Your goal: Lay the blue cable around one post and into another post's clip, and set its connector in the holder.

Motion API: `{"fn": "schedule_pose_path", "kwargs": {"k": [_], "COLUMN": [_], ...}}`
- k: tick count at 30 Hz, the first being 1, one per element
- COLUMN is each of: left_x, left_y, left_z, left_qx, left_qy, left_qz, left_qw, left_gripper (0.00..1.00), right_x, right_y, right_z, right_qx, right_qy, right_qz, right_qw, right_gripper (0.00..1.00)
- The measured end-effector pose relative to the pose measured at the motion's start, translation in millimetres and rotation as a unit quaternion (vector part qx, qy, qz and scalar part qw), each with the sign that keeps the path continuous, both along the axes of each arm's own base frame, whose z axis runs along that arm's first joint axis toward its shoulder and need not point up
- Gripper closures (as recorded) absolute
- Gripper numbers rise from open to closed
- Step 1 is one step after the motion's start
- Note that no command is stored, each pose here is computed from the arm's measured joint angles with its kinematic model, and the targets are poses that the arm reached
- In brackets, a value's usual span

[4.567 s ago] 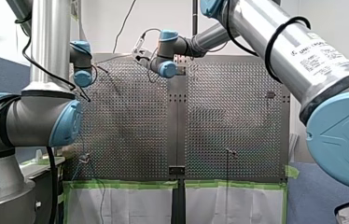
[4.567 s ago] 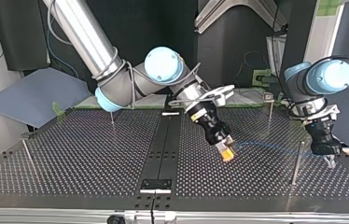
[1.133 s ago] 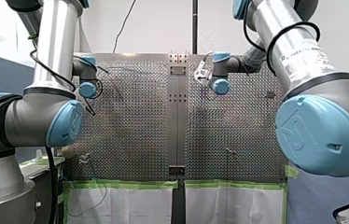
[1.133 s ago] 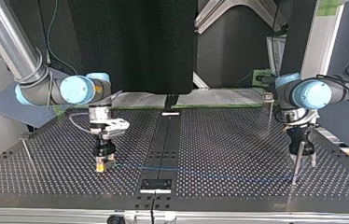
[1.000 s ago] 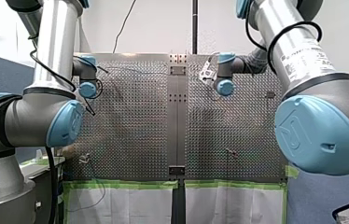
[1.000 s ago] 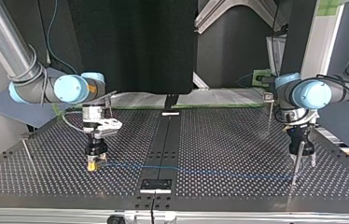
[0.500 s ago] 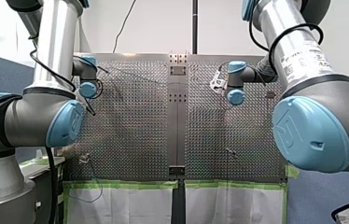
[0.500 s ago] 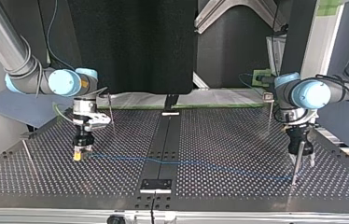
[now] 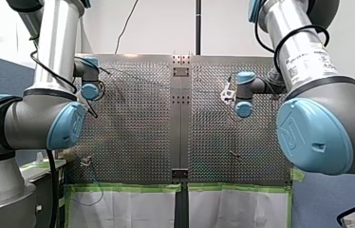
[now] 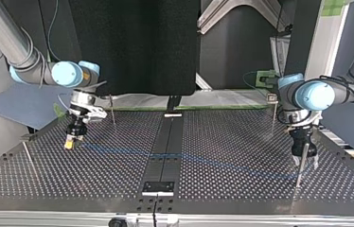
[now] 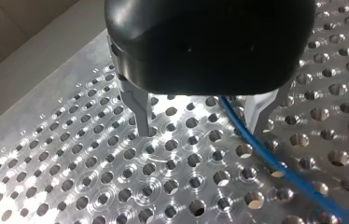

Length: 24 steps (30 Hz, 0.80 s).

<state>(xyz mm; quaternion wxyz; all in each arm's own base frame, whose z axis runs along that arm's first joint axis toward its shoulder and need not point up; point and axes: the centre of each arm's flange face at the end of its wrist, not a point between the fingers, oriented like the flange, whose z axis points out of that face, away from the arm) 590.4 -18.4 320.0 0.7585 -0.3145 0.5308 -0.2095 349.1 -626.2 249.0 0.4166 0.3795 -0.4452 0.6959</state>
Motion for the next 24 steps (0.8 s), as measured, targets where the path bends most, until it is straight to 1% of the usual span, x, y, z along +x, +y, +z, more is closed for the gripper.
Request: {"fn": "schedule_pose_path", "kwargs": {"k": [2,4,7,8,9,11,14,16,19,22,24], "left_x": [-0.4,-0.8,-1.1,-1.2,-1.2,-1.1,-1.0,-1.0,-1.1,-1.3,-1.5], "left_y": [0.3,0.2,0.8,1.5,2.4,5.2,8.7,9.8,10.2,8.4,7.0], "left_z": [-0.3,-0.8,-1.1,-1.1,-1.1,-1.2,-1.2,-1.4,-1.3,-1.4,-1.4], "left_qx": [0.001,0.003,0.005,0.005,0.006,0.005,0.003,0.001,-0.001,-0.001,0.0], "left_qy": [0.002,0.004,0.006,0.007,0.007,0.007,0.006,0.006,0.005,0.006,0.006], "left_qz": [0.003,0.005,0.009,0.01,0.011,0.014,0.016,0.017,0.017,0.017,0.017], "left_qw": [1.0,1.0,0.9999,0.9999,0.9999,0.9999,0.9998,0.9998,0.9998,0.9998,0.9998], "left_gripper": [0.01,0.01,0.01,0.01,0.01,0.01,0.01,0.01,0.01,0.01,0.01], "right_x": [-9.0,-18.5,-35.9,-42.8,-47.5,-58.5,-73.9,-82.3,-96.7,-114.6,-128.9], "right_y": [-0.7,-2.2,-5.1,-6.1,-6.7,-8.0,-8.6,-8.6,-7.4,-4.6,-1.6], "right_z": [-9.3,-21.0,-43.7,-53.0,-59.7,-76.2,-100.3,-110.5,-122.5,-134.8,-146.1], "right_qx": [0.002,0.007,0.02,0.025,0.028,0.035,0.046,0.05,0.057,0.069,0.081], "right_qy": [0.006,0.012,0.017,0.02,0.023,0.033,0.047,0.05,0.056,0.06,0.063], "right_qz": [-0.016,-0.031,-0.054,-0.062,-0.066,-0.073,-0.078,-0.079,-0.081,-0.09,-0.1], "right_qw": [0.9999,0.9994,0.9982,0.9976,0.9972,0.9962,0.9948,0.9944,0.9935,0.9917,0.9897], "right_gripper": [1.0,1.0,1.0,1.0,1.0,1.0,1.0,1.0,1.0,1.0,1.0]}}
